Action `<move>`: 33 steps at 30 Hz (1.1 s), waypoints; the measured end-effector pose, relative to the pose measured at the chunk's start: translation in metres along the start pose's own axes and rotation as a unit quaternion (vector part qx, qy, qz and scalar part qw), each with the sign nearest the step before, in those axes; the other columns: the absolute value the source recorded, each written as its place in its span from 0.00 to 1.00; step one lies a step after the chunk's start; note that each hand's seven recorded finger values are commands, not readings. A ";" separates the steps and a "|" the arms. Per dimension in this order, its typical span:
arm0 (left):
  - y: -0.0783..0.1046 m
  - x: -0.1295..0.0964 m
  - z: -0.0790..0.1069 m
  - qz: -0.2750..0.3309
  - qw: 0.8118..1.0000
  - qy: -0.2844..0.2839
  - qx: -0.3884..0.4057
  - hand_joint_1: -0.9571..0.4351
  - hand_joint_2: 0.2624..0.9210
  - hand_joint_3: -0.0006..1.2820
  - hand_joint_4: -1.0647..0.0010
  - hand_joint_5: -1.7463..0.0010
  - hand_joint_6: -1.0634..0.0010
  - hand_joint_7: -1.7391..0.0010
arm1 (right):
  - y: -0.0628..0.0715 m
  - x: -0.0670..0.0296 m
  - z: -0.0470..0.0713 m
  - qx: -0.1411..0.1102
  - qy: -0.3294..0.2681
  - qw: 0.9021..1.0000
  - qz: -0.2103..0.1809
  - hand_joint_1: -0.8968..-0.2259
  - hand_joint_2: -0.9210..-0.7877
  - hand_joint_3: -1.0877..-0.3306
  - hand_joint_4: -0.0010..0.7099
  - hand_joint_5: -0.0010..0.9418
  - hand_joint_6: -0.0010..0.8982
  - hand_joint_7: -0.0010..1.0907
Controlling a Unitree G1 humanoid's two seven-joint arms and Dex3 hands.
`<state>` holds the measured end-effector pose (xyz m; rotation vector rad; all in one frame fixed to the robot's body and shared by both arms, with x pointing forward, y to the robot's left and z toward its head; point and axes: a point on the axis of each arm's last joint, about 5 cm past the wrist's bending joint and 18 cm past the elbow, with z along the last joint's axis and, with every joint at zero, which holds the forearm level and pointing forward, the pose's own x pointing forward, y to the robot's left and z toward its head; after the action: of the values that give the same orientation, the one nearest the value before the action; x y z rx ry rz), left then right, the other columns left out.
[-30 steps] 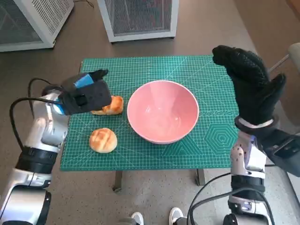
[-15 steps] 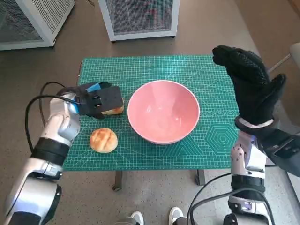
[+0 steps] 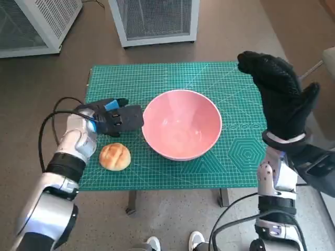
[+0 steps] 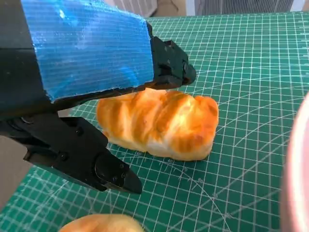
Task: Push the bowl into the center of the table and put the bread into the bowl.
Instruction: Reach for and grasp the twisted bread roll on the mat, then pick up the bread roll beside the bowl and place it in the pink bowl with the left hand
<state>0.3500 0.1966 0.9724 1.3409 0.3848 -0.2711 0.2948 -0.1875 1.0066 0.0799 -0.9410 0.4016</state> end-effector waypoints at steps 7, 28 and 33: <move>-0.011 0.003 -0.004 0.042 0.999 -0.018 0.021 0.72 0.89 0.03 0.49 0.96 0.42 0.93 | 0.001 0.0007 0.001 0.007 -0.004 1.000 0.000 0.71 0.00 0.87 0.56 0.00 0.18 0.48; -0.012 0.003 -0.009 0.101 0.991 -0.065 0.062 0.69 1.00 0.06 0.44 0.25 0.34 0.40 | -0.001 -0.0029 0.002 0.021 -0.006 1.000 0.006 0.72 0.00 0.88 0.57 0.00 0.19 0.46; 0.001 0.000 -0.008 0.123 0.988 -0.083 0.042 0.69 1.00 0.06 0.42 0.28 0.36 0.37 | -0.001 -0.0028 0.002 0.022 -0.004 1.000 0.008 0.72 0.00 0.87 0.57 0.00 0.19 0.45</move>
<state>0.3494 0.2045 0.9725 1.4212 0.0678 -0.1929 0.2920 -0.1895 1.0056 0.1143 -0.9416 0.4373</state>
